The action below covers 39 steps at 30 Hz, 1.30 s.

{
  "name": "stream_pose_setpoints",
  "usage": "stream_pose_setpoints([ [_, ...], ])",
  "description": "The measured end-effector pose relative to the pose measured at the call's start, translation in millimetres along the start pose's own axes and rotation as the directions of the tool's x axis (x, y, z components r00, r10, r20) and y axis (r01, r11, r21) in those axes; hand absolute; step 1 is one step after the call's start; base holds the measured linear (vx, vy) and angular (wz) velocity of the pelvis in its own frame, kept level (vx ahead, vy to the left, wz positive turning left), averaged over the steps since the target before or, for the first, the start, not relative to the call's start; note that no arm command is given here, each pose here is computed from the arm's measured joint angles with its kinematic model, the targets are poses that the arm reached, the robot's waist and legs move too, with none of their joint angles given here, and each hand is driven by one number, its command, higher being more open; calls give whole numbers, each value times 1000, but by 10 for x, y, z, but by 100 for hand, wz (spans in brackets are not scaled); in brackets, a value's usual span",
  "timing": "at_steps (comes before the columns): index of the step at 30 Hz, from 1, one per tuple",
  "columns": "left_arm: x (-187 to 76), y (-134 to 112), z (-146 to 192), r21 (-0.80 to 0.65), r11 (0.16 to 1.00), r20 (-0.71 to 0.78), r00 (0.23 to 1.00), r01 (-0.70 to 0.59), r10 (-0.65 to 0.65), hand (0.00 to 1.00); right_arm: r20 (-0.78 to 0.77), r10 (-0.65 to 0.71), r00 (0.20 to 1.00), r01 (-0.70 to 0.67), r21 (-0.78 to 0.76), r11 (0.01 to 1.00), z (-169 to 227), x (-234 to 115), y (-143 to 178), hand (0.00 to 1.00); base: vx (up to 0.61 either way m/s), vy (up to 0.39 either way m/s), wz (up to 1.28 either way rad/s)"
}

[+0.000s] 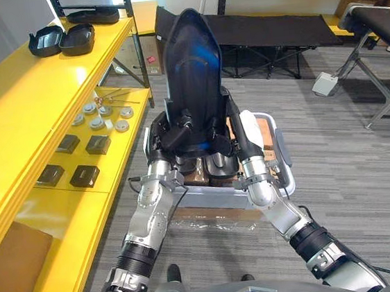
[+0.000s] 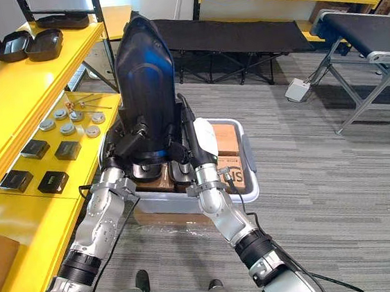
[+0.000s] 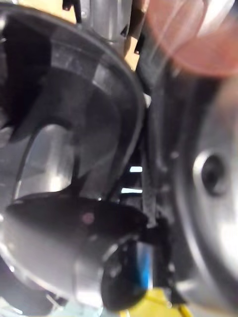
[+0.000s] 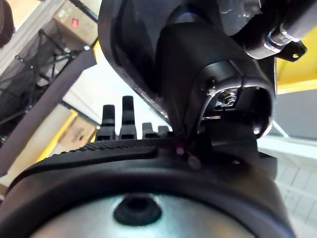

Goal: Walk over and take three plastic housings, then place them on the shelf

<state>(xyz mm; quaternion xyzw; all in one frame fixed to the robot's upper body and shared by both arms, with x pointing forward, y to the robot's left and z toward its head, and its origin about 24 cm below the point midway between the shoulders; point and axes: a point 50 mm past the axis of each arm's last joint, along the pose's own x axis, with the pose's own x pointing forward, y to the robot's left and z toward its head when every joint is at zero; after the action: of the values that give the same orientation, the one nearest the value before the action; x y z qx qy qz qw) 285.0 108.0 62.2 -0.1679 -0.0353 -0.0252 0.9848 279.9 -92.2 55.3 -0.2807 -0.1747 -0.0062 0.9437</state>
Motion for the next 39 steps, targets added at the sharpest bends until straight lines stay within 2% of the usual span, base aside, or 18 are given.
stream_pose_setpoints([
  [3,-7,-7,47,76,996,52,998,-44,41,0,-8,-18,1000,19,23,1000,40,18,-5,100,-13,-1,-6],
  [9,-63,-46,175,145,953,203,950,-267,235,0,-39,-62,997,68,163,984,129,-15,-37,100,-1,1,-1],
  [13,-165,159,264,141,864,301,853,-483,427,0,-217,-61,974,138,361,922,-50,-131,-74,100,0,0,0],
  [18,-288,386,256,103,773,307,759,-626,574,0,-331,-61,942,217,457,863,-221,-319,-145,100,3,-3,-2],
  [22,-350,424,197,89,747,280,736,-659,616,0,-378,-88,922,285,505,815,-300,-409,-213,100,0,-5,-12],
  [28,-425,464,267,5,787,304,751,-617,586,0,-430,-75,900,316,522,792,-461,-588,-308,100,-1,-4,-4],
  [33,-612,546,287,-97,831,293,783,-547,549,0,-501,-86,861,372,505,779,-616,-791,-404,100,1,-5,-2],
  [39,-885,685,240,-145,821,246,784,-552,570,0,-511,-67,857,367,513,776,-652,-865,-411,100,-2,-12,7],
])
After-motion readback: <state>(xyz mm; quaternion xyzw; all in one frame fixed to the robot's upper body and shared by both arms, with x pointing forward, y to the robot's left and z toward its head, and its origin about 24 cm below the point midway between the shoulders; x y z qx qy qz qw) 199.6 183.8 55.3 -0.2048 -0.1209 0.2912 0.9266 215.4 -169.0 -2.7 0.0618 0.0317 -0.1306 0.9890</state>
